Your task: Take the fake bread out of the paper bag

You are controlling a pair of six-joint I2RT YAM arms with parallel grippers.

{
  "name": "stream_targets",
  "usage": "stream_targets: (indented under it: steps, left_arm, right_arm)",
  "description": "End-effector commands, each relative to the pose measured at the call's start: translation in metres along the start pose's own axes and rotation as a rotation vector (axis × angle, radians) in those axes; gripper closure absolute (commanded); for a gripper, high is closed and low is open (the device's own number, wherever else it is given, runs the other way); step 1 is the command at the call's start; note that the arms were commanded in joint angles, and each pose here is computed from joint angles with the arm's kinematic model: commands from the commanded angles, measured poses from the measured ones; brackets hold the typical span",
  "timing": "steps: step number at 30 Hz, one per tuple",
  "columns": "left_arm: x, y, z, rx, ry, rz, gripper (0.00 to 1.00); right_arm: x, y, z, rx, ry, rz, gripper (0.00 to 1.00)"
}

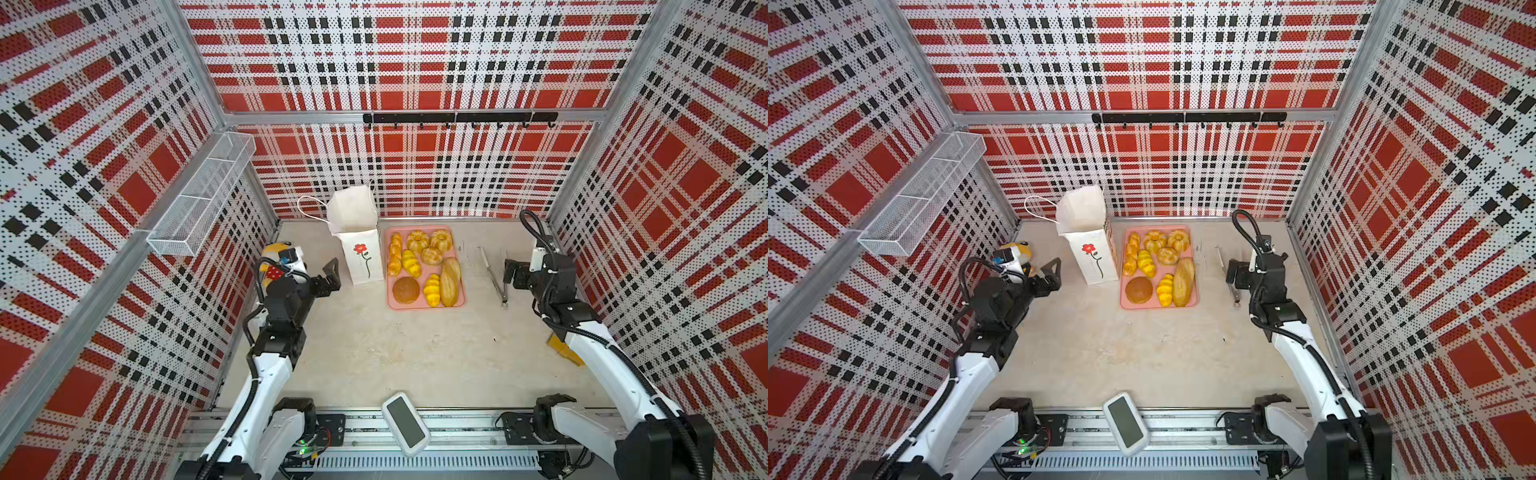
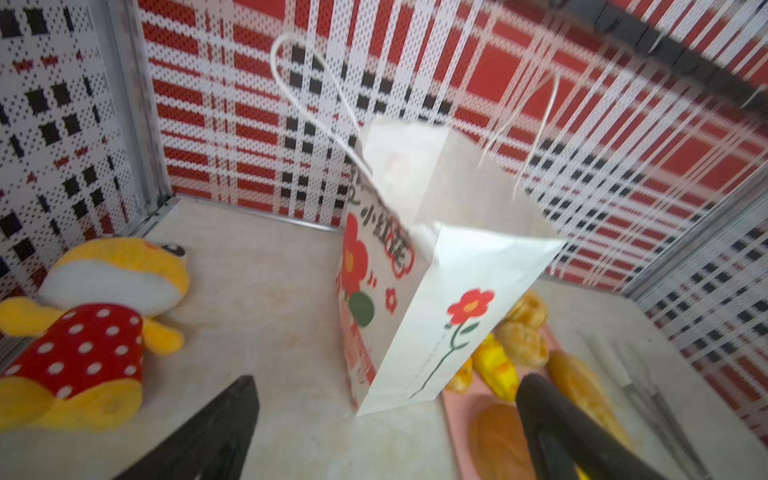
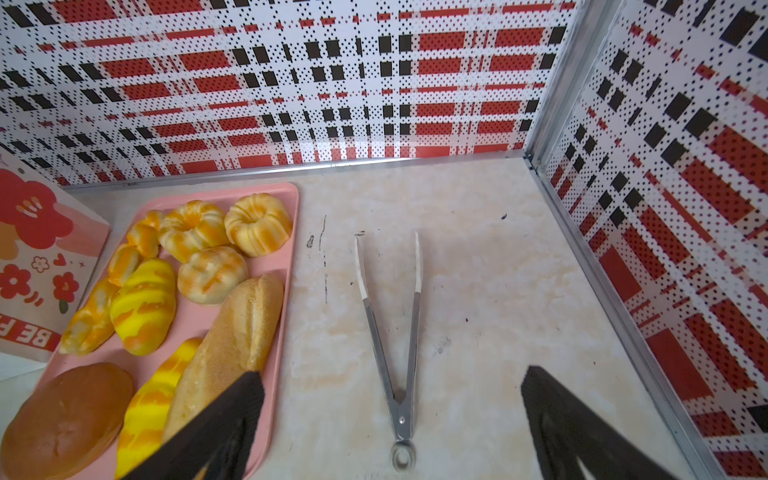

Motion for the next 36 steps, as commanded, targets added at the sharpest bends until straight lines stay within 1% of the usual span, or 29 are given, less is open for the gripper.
stream_targets:
  steps: [1,3,4,5,7,8,9,10,12,14,15,17,19,20,21,22,24,26,28,29,31,36]
  left_arm:
    - [0.004,0.011,0.012,0.052,-0.079,-0.072,0.01]
    - [0.01,0.03,0.017,0.053,-0.11,-0.045,0.01]
    - [0.013,0.039,0.019,0.058,-0.12,-0.03,0.01]
    - [0.016,0.047,0.021,0.062,-0.129,-0.018,0.0]
    - [0.023,0.05,0.024,0.054,-0.133,-0.016,0.01]
    - [0.026,0.052,0.025,0.064,-0.127,0.014,0.01]
    - [0.03,0.053,0.024,0.084,-0.117,0.021,0.0]
    - [0.033,0.055,0.023,0.105,-0.107,0.015,0.0]
    - [0.037,0.063,0.023,0.157,-0.104,0.002,0.01]
    - [0.041,0.078,0.031,0.178,-0.139,0.033,0.01]
    - [0.042,0.084,0.034,0.183,-0.15,0.032,0.01]
    - [0.048,0.082,0.039,0.178,-0.127,-0.02,0.0]
    - [0.054,0.093,0.043,0.189,-0.102,-0.003,0.0]
    - [0.057,0.093,0.045,0.174,-0.1,-0.03,0.01]
    - [0.061,0.095,0.041,0.181,-0.055,-0.042,0.01]
    - [0.064,0.096,0.035,0.209,-0.029,-0.022,0.01]
    - [0.07,0.105,0.029,0.26,-0.041,0.052,0.01]
    - [0.081,0.106,0.023,0.274,-0.034,0.024,0.0]
    - [0.083,0.109,0.024,0.296,-0.092,0.122,0.01]
    - [0.085,0.109,0.023,0.306,-0.106,0.122,0.0]
    - [0.086,0.106,0.022,0.305,-0.107,0.081,0.01]
    - [0.084,0.107,0.015,0.344,-0.135,0.082,0.01]
  right_arm:
    - [0.006,0.01,0.002,-0.138,-0.069,-0.2,0.0]
    - [0.009,0.026,-0.003,-0.179,-0.072,-0.296,0.0]
    - [0.012,0.033,-0.007,-0.177,-0.059,-0.321,0.0]
    - [0.017,0.039,-0.01,-0.175,-0.047,-0.322,0.0]
    - [0.031,0.053,-0.012,-0.182,-0.046,-0.264,0.0]
    - [0.037,0.056,-0.012,-0.165,-0.051,-0.231,0.0]
    - [0.044,0.064,-0.011,-0.171,-0.06,-0.164,0.0]
    - [0.05,0.071,-0.01,-0.177,-0.069,-0.126,0.0]
    - [0.059,0.087,-0.011,-0.186,-0.087,-0.127,0.0]
    - [0.058,0.098,-0.02,-0.162,-0.091,-0.226,0.0]
    - [0.054,0.1,-0.026,-0.139,-0.063,-0.255,0.0]
    - [0.054,0.101,-0.029,-0.127,-0.044,-0.207,0.0]
    - [0.063,0.097,-0.029,-0.133,-0.031,-0.206,0.0]
    - [0.066,0.098,-0.03,-0.129,-0.011,-0.175,0.0]
    - [0.07,0.097,-0.031,-0.116,0.008,-0.142,0.0]
    - [0.074,0.096,-0.032,-0.115,0.02,-0.13,0.0]
    - [0.073,0.096,-0.033,-0.112,0.016,-0.141,0.0]
    - [0.074,0.095,-0.033,-0.112,0.013,-0.141,0.0]
    - [0.074,0.096,-0.032,-0.113,0.012,-0.137,0.0]
    - [0.075,0.095,-0.032,-0.111,0.014,-0.137,0.0]
    - [0.075,0.095,-0.033,-0.108,0.017,-0.134,0.0]
    - [0.074,0.095,-0.033,-0.108,0.018,-0.139,0.0]
Point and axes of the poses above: each gripper's point midway between its finger pads, its own x axis out along the fingers, its own z axis along the line the jaws close on, y = z × x, the point moved 5 cm from there along -x, back along the fingers, and after that the axes turned 12 degrees about x, right-handed, at the moved point
